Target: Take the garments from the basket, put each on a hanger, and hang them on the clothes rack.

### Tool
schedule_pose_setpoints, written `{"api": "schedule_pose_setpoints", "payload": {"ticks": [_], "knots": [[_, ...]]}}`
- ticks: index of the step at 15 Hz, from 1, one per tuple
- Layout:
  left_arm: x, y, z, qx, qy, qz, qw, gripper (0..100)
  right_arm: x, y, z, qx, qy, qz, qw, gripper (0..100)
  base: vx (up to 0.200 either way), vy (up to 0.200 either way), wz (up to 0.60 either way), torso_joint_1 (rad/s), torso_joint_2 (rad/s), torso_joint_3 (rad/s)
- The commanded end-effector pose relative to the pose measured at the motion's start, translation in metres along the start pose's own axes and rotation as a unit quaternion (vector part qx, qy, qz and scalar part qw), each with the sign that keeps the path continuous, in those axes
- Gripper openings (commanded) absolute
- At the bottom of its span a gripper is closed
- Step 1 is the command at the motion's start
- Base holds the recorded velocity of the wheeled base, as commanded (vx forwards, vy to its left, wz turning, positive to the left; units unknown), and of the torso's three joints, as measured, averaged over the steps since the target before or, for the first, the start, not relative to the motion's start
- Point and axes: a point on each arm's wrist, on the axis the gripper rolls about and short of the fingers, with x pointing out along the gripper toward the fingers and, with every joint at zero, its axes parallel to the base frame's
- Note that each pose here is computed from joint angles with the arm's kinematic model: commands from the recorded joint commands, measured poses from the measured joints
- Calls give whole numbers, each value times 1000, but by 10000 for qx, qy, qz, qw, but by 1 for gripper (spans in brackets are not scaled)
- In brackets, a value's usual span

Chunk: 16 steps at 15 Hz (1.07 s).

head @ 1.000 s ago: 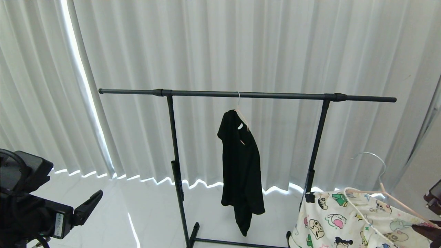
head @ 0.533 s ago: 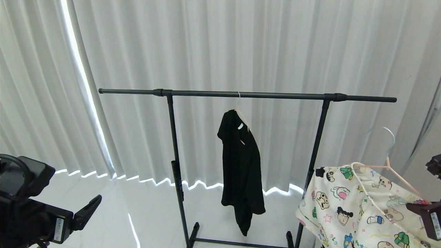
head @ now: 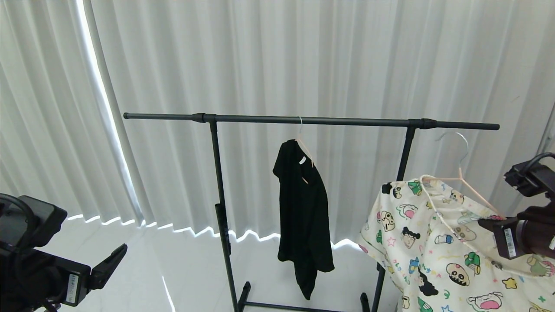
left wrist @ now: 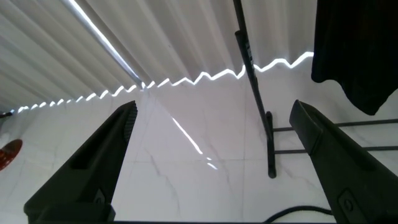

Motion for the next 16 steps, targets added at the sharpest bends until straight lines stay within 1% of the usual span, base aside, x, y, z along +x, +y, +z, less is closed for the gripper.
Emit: {"api": "schedule_pose_setpoints", "payload": {"ticks": [1,4,6,10,16], "knots": [[0,0,0,4,-7,-14,10000,100,12,4,8,-60,49,104,9999,0,200,0,0,-17,-2,12],[-1,-1,-1,6,-17,-18,10000,100,19,15,24,-188,-212,340,9990,0,200,0,0,5,9,-1],[-2,0,0,10,-38,-9,10000,100,27,20,34,-223,-405,403,9981,0,200,0,0,5,5,5],[-3,0,0,10,-65,-14,10000,100,33,25,47,-264,-546,486,9970,0,200,0,0,4,7,5],[-3,0,0,10,-83,-15,10000,100,46,27,46,-298,-380,505,9976,0,200,0,0,4,5,2]]}}
